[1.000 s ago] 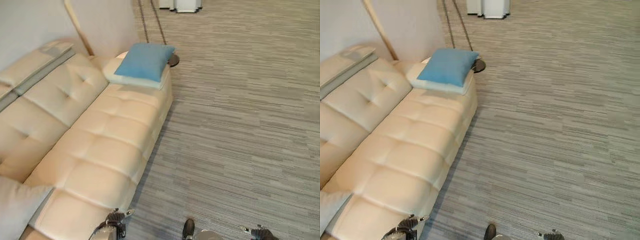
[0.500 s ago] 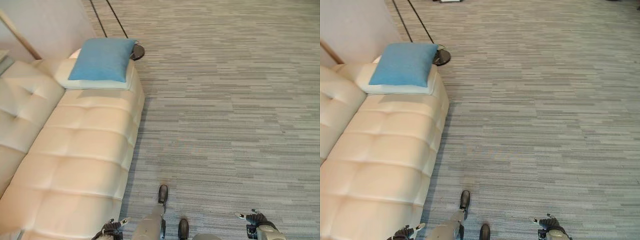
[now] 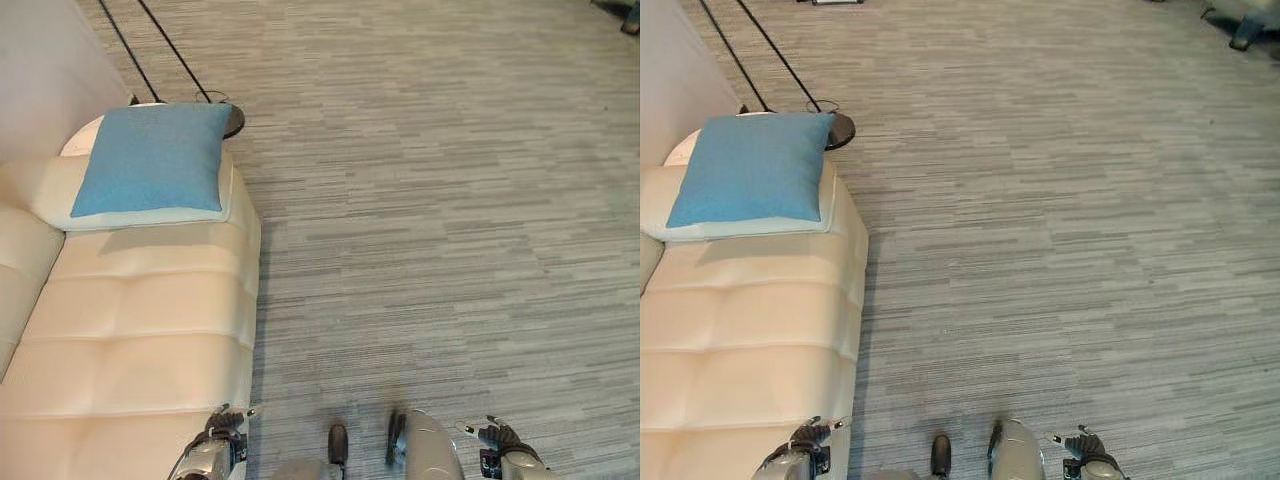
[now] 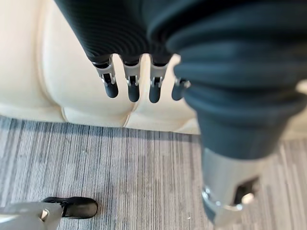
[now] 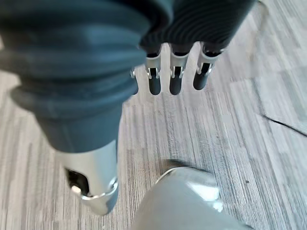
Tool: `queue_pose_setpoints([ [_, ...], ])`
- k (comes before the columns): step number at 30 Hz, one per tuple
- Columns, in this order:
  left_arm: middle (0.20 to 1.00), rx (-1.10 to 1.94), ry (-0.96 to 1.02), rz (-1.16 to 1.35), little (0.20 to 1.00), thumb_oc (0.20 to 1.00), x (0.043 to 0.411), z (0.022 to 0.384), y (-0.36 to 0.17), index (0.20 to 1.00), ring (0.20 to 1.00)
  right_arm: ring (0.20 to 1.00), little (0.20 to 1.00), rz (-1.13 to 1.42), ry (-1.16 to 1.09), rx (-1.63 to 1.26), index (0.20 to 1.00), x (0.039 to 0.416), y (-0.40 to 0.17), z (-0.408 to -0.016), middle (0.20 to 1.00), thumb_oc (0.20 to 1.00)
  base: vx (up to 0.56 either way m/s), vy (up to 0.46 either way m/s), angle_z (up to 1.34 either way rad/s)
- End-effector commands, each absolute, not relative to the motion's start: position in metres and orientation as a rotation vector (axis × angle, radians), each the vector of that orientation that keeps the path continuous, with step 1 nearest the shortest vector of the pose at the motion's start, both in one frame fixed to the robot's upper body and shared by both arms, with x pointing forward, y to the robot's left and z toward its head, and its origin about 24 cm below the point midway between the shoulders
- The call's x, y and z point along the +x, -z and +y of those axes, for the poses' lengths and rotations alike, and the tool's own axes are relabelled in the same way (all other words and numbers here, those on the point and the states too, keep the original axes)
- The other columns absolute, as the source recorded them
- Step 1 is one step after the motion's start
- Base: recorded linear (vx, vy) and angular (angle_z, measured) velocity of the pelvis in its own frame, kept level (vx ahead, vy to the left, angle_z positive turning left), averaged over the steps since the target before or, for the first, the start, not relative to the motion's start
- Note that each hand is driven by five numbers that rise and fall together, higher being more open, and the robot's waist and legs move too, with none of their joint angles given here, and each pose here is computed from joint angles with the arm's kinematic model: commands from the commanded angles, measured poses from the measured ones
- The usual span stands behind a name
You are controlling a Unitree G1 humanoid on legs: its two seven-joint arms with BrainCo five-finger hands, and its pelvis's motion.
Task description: Pick up all the scattered cushions and arrange them neatly on the sofa.
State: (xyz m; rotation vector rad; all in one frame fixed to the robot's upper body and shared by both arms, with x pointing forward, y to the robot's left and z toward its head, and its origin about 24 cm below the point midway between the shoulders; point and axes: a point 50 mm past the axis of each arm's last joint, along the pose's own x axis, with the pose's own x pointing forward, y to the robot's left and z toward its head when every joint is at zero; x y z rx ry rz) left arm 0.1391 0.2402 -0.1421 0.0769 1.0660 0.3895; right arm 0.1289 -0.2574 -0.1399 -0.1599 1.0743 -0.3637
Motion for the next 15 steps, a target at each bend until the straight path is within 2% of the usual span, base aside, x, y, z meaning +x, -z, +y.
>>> queue_pose_setpoints([
  [1, 1.0, 0.118, -0.381, 1.045, 1.0, 1.0, 0.142, 0.247, 0.139, 1.0, 1.0, 1.0, 1.0, 1.112, 0.48, -0.129, 1.0, 0.116, 0.14, -0.274, 1.0, 1.0, 0.31, -0.105, -0.03],
  [5, 1.0, 0.115, -0.361, 1.054, 1.0, 1.0, 0.14, 0.242, 0.141, 1.0, 1.0, 1.0, 1.0, 1.131, 0.489, -0.122, 1.0, 0.106, 0.143, -0.276, 1.0, 1.0, 0.43, -0.14, 0.2],
  [8, 1.0, 0.008, -0.397, 1.088, 1.0, 1.0, 0.126, 0.236, 0.148, 1.0, 1.0, 1.0, 1.0, 1.163, 0.495, -0.13, 1.0, 0.095, 0.144, -0.283, 1.0, 1.0, 0.71, -0.311, 0.16],
  [15, 1.0, 0.04, -0.361, 1.085, 1.0, 1.0, 0.13, 0.232, 0.147, 1.0, 1.0, 1.0, 1.0, 1.121, 0.508, -0.15, 1.0, 0.108, 0.137, -0.291, 1.0, 1.0, 0.39, -0.202, 0.21],
])
